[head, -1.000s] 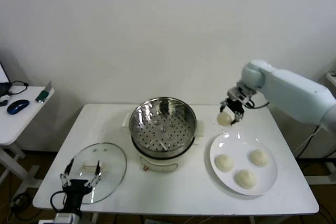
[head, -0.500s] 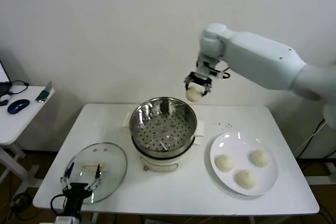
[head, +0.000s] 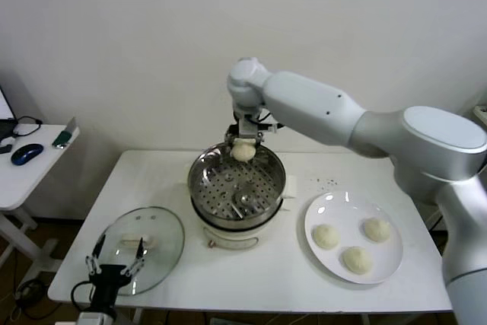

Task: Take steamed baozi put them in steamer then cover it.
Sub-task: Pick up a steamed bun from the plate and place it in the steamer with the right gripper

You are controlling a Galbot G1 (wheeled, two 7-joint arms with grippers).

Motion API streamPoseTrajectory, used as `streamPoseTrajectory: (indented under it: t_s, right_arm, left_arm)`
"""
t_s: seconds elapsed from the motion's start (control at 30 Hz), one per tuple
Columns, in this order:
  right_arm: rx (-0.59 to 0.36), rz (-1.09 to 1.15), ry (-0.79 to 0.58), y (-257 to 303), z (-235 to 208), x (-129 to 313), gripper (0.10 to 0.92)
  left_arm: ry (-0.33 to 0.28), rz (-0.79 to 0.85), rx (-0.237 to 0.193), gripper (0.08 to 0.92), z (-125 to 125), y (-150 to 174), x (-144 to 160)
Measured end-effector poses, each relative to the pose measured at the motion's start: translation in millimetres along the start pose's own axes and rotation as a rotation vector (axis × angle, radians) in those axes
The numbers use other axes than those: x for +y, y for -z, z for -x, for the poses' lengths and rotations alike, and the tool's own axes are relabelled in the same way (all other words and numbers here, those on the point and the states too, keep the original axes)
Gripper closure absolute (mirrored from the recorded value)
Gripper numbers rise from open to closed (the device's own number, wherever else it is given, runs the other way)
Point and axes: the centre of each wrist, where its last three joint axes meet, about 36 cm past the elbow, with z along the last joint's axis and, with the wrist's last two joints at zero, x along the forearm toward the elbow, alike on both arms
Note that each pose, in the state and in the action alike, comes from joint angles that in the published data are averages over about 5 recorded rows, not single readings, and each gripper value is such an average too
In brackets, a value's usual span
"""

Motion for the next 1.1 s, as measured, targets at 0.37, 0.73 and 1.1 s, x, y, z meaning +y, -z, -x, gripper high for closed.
streamPoseTrajectory:
  t_s: [0.37, 0.73, 1.1]
  right_arm:
    - [-0.016, -0.041, 0.029, 14, 47, -15, 0.301]
    - [-0.01, -0.042, 0.043, 18, 63, -16, 0.205]
    - [-0.009, 0.014, 0.025, 4, 33, 1, 0.199]
  left_arm:
    - [-0.004, 0.002, 0.013, 0.177, -2, -7, 1]
    - [-0.005, 0.002, 0.018, 0.177, -3, -9, 0]
    - [-0.005, 0.003, 0.021, 0.177, -5, -9, 0]
